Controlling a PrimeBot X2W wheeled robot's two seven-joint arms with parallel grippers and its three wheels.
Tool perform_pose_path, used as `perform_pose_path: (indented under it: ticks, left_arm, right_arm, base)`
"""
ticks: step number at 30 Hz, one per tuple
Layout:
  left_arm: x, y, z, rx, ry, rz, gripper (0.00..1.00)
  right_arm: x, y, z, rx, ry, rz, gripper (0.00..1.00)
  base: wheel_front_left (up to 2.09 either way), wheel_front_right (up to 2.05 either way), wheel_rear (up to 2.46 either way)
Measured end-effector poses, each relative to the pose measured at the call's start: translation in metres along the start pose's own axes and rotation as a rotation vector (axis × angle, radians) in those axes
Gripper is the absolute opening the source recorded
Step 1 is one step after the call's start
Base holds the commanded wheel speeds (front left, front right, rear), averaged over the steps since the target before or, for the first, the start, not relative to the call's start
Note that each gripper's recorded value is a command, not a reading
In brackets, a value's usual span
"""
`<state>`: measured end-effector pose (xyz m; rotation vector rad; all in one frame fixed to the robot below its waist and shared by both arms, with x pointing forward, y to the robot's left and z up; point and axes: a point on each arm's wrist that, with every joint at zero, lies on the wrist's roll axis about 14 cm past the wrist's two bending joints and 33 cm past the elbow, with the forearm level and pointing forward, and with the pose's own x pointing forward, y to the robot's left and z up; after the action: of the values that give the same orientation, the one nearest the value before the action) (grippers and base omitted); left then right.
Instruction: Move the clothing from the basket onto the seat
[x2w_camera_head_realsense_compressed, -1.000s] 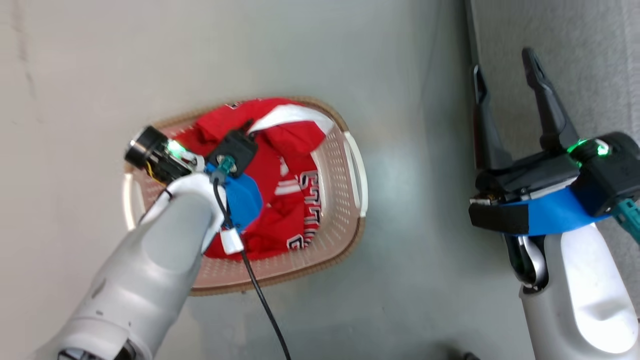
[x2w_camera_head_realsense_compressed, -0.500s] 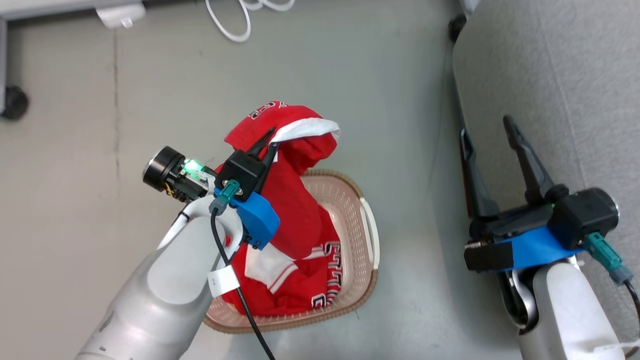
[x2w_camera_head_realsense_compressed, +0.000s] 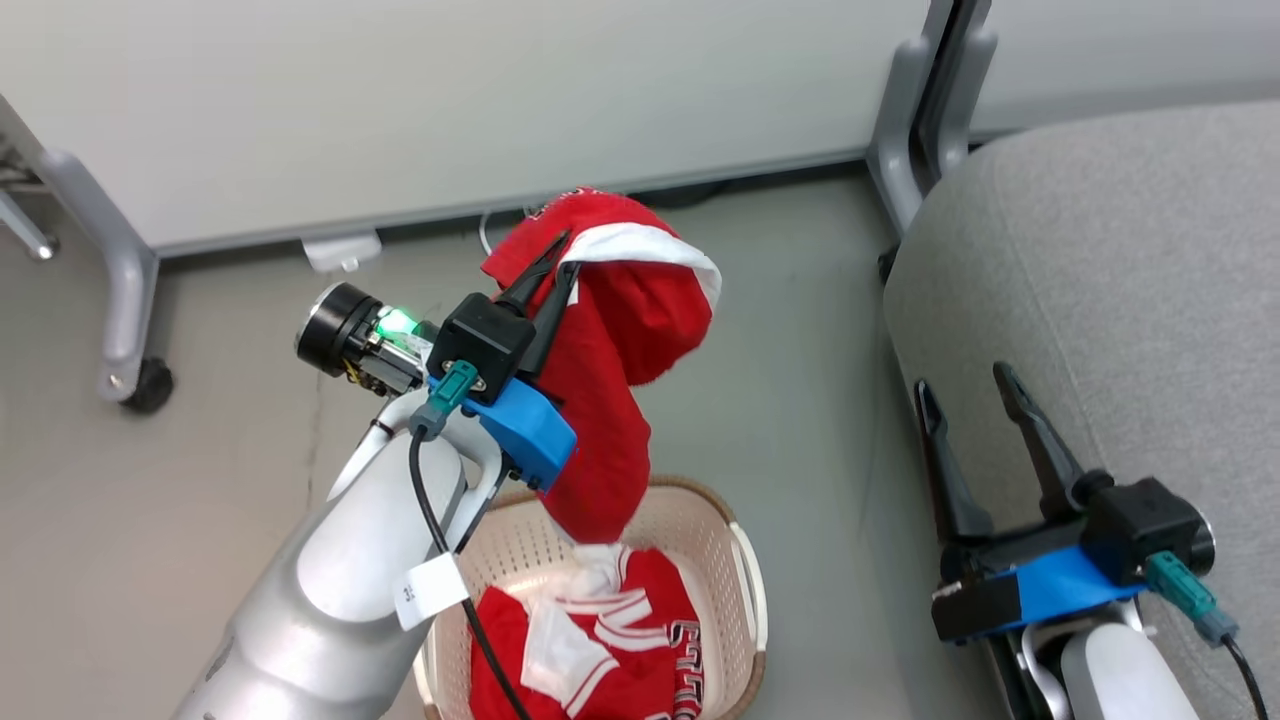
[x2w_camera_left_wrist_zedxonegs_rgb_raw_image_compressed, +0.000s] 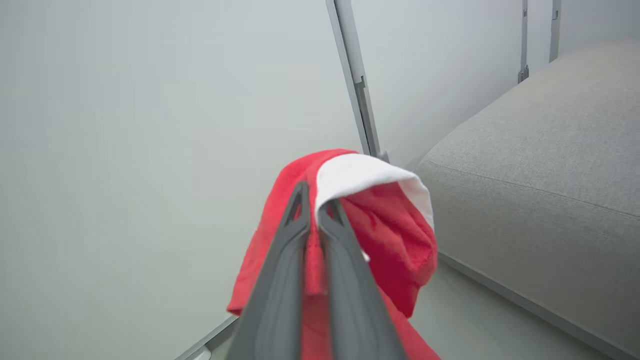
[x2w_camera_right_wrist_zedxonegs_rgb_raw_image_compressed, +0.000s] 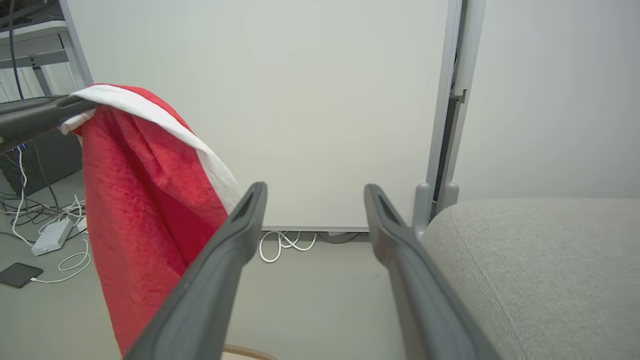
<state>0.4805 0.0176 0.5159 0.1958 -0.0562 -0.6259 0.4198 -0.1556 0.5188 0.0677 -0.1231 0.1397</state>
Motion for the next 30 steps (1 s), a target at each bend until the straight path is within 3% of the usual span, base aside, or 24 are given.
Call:
perform_pose_path:
  ticks: [10, 23, 30]
  left_arm:
    - [-0.019, -0.006, 0.060, 0.065, -0.120, 0.002, 0.00]
    - [-0.026, -0.010, 0.063, 0.063, -0.126, -0.002, 0.00]
    - [-0.023, -0.009, 0.064, 0.062, -0.129, -0.005, 0.00]
  right_arm:
    - [-0.028, 0.005, 0.020, 0.010, -0.042, -0.002, 1.00]
    - [-0.024, 0.018, 0.023, 0.017, -0.053, 0.037, 1.00]
    - [-0.008, 0.055, 0.031, 0.009, -0.078, 0.153, 1.00]
  base:
    - [0.00, 0.00, 0.00]
    - [0.00, 0.00, 0.00]
    - [0.00, 0.00, 0.00]
